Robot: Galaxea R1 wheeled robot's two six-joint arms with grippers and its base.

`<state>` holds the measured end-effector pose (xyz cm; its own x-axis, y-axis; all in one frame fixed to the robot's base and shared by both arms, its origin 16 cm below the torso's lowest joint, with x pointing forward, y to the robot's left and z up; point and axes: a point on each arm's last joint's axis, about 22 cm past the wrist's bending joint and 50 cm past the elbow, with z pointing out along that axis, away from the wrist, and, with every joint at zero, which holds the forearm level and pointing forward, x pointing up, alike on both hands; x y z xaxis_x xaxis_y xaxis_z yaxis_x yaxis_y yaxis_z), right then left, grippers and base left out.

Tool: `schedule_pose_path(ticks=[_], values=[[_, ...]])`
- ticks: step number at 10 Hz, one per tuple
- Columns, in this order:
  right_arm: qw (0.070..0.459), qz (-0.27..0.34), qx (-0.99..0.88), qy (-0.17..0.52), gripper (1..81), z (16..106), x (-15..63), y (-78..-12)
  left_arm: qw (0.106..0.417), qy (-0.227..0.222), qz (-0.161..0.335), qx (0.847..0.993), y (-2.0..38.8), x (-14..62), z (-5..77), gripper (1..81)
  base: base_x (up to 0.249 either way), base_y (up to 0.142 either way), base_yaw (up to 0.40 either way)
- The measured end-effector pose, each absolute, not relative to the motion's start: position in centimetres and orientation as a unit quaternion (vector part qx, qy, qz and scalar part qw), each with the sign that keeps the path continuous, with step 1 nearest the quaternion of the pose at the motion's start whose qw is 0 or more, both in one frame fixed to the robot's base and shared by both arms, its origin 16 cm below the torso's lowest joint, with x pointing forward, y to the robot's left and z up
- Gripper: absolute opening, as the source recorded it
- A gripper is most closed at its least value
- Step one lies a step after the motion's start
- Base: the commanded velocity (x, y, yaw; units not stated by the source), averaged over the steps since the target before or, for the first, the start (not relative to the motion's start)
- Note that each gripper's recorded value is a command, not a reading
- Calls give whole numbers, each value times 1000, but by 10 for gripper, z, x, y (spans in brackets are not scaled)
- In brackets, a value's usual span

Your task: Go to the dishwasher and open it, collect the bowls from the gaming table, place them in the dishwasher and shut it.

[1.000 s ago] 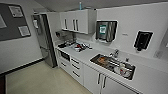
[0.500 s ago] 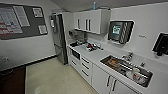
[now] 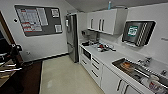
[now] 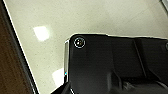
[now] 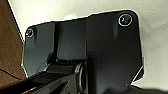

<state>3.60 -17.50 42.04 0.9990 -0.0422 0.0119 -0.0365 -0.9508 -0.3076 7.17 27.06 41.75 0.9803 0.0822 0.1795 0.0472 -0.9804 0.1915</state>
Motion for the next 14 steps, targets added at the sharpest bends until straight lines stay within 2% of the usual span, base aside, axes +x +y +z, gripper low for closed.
schedule_pose_path(ticks=[14], values=[[146, -11, -989, 20, 811, 419, 38, -183, 97, 33, 93, 990, 264, 72, 417, 811, 0, 0, 360]])
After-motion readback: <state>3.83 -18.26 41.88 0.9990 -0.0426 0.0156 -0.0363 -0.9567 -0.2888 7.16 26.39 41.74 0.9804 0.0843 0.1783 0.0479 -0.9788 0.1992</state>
